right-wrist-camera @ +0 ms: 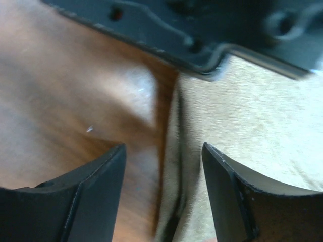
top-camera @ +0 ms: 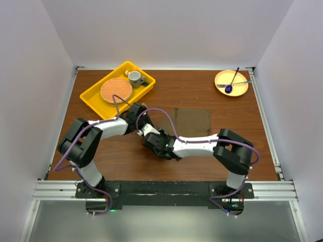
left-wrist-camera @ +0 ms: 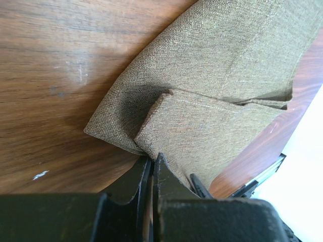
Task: Fold the napkin, place the utensils inside, and roll it up
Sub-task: Roll the napkin with the utensil
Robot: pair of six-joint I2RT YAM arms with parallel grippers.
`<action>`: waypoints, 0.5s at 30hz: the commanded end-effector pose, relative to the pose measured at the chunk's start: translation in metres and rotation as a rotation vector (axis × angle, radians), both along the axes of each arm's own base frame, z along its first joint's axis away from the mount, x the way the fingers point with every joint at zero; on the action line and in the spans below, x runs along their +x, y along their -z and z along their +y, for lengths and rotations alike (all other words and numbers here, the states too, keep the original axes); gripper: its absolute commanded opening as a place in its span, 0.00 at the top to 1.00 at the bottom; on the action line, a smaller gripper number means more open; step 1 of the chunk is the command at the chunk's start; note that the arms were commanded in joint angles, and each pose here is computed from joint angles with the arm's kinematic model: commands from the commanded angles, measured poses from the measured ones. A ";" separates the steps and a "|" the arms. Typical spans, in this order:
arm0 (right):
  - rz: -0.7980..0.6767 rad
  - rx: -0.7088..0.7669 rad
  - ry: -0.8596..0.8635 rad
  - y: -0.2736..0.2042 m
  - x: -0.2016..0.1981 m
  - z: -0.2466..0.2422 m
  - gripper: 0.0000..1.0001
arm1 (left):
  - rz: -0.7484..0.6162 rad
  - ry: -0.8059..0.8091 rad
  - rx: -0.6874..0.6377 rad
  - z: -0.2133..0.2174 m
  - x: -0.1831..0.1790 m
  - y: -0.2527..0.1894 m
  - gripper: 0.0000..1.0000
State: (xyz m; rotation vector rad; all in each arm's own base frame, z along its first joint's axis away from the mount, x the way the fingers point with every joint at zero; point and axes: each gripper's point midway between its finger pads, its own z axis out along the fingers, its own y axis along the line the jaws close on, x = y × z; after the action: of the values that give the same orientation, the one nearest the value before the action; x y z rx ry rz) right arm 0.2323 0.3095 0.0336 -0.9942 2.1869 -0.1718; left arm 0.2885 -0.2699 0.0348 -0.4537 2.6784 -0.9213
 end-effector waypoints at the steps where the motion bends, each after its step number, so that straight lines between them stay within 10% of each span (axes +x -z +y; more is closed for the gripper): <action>1: -0.166 -0.038 0.061 -0.016 0.022 -0.001 0.39 | -0.004 0.002 -0.049 -0.006 0.004 -0.014 1.00; 10: -0.176 -0.075 0.040 -0.010 0.023 -0.003 0.90 | -0.003 0.012 -0.056 -0.003 0.005 -0.013 1.00; 15: -0.008 0.037 -0.017 -0.014 0.016 0.013 1.00 | -0.121 0.067 -0.012 0.010 0.014 -0.020 0.95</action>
State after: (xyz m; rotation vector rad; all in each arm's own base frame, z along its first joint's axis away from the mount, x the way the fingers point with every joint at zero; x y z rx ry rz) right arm 0.2482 0.2999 0.0312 -0.9816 2.1078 -0.3332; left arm 0.2900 -0.2654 0.0360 -0.4429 2.6834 -0.9422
